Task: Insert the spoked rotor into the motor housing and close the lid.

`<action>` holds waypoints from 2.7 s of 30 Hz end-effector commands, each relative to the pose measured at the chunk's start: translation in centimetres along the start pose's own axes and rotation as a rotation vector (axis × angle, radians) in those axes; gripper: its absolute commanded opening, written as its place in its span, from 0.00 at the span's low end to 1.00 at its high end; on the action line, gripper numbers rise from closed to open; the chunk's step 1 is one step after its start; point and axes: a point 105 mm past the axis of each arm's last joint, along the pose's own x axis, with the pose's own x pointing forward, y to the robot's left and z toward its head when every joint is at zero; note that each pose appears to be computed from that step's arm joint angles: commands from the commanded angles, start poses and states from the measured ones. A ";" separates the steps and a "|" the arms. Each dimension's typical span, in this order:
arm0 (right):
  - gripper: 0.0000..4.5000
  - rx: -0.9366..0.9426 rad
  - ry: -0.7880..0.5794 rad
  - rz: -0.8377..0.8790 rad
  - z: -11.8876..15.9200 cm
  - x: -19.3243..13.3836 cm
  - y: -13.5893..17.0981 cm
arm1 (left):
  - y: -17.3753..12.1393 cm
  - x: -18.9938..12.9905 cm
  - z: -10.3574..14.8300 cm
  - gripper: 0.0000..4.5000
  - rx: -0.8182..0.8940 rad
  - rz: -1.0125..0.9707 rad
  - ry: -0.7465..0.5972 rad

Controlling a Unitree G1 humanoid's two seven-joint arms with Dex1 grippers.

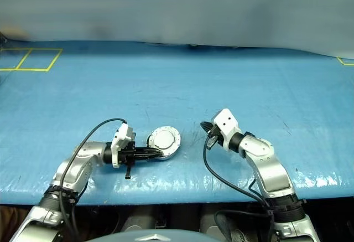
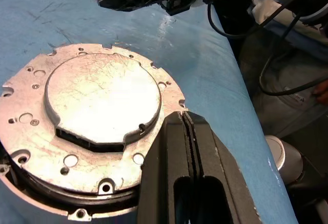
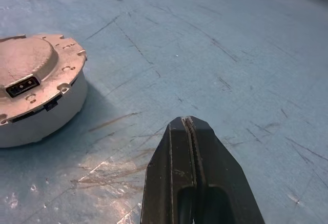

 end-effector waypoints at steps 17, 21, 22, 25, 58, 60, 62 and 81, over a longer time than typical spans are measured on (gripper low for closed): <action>0.00 0.092 -0.207 0.279 4.0 2.1 5.7 | -1.3 -4.4 2.9 0.00 0.009 0.234 -0.362; 0.13 0.060 -0.139 0.296 2.7 3.1 6.5 | -1.5 -5.0 0.8 0.00 0.024 0.311 -0.284; 0.20 0.051 -0.132 0.298 2.5 3.1 6.6 | -1.5 -5.0 0.6 0.00 0.024 0.318 -0.278; 0.42 0.061 -0.154 0.312 3.1 3.3 6.9 | -2.1 -5.0 -0.4 0.00 0.016 0.338 -0.264; 0.86 0.090 -0.088 -0.043 0.8 0.5 -2.3 | -1.5 -5.1 -0.3 0.00 0.053 0.421 -0.289; 0.86 0.098 -0.082 -0.051 0.6 0.5 -2.4 | -1.4 -5.1 -0.2 0.00 0.060 0.431 -0.294; 0.86 0.106 -0.077 -0.048 0.3 0.6 -2.3 | -1.2 -5.2 -0.1 0.00 0.070 0.444 -0.301; 0.37 0.136 -0.053 -0.023 -0.1 2.3 -2.0 | -0.6 -5.6 0.6 0.00 0.104 0.493 -0.327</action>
